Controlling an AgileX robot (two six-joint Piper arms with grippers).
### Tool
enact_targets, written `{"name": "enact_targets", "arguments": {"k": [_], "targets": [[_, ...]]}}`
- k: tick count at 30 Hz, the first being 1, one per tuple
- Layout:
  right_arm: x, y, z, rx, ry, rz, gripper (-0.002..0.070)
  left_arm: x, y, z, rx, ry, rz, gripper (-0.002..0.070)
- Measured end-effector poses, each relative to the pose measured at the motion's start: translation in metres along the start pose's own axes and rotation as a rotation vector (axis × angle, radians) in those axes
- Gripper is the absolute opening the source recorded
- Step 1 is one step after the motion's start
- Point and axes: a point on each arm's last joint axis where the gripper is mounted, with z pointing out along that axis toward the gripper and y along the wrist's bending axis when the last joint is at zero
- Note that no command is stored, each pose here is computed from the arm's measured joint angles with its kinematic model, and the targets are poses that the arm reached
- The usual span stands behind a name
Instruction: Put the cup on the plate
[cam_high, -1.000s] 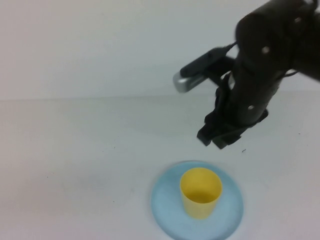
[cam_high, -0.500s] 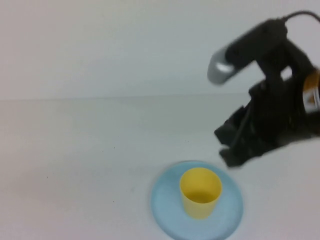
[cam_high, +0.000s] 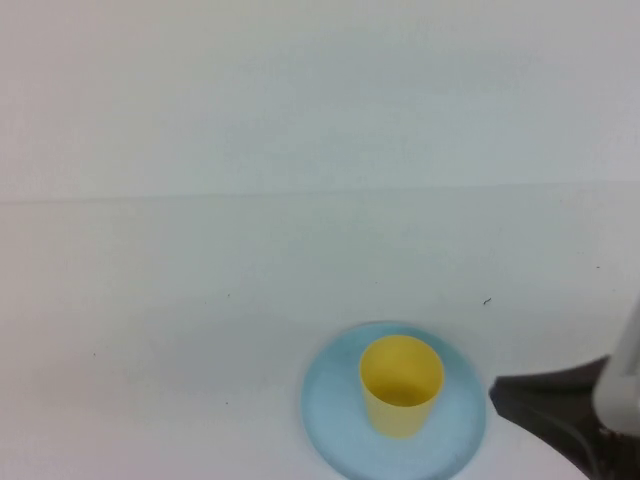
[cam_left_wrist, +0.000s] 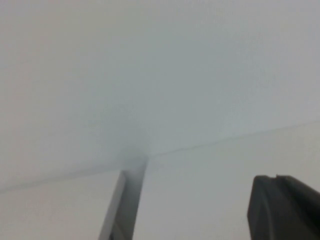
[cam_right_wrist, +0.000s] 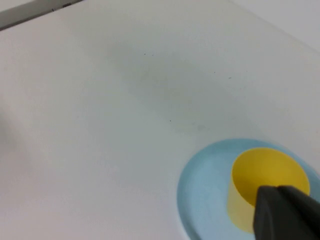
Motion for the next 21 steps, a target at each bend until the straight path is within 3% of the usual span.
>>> {"name": "enact_targets", "arguments": {"k": [3,10,15,21], "targets": [[0.012,0.001,-0.009,-0.003,0.008,0.003,0.0001,0.006,-0.007,0.002,0.060,0.021,0.027,0.0000],[0.029,-0.003,-0.017,0.038,0.139,-0.096,0.0001,0.056,-0.019,0.014,0.017,-0.034,-0.089,0.0000],[0.038,-0.009,-0.019,0.082,0.258,-0.192,0.0001,0.084,-0.030,0.022,0.054,0.046,-0.158,0.0000],[0.046,-0.018,-0.025,0.164,0.357,-0.304,0.0001,0.102,-0.039,0.026,0.091,0.092,-0.141,0.0000]]}}
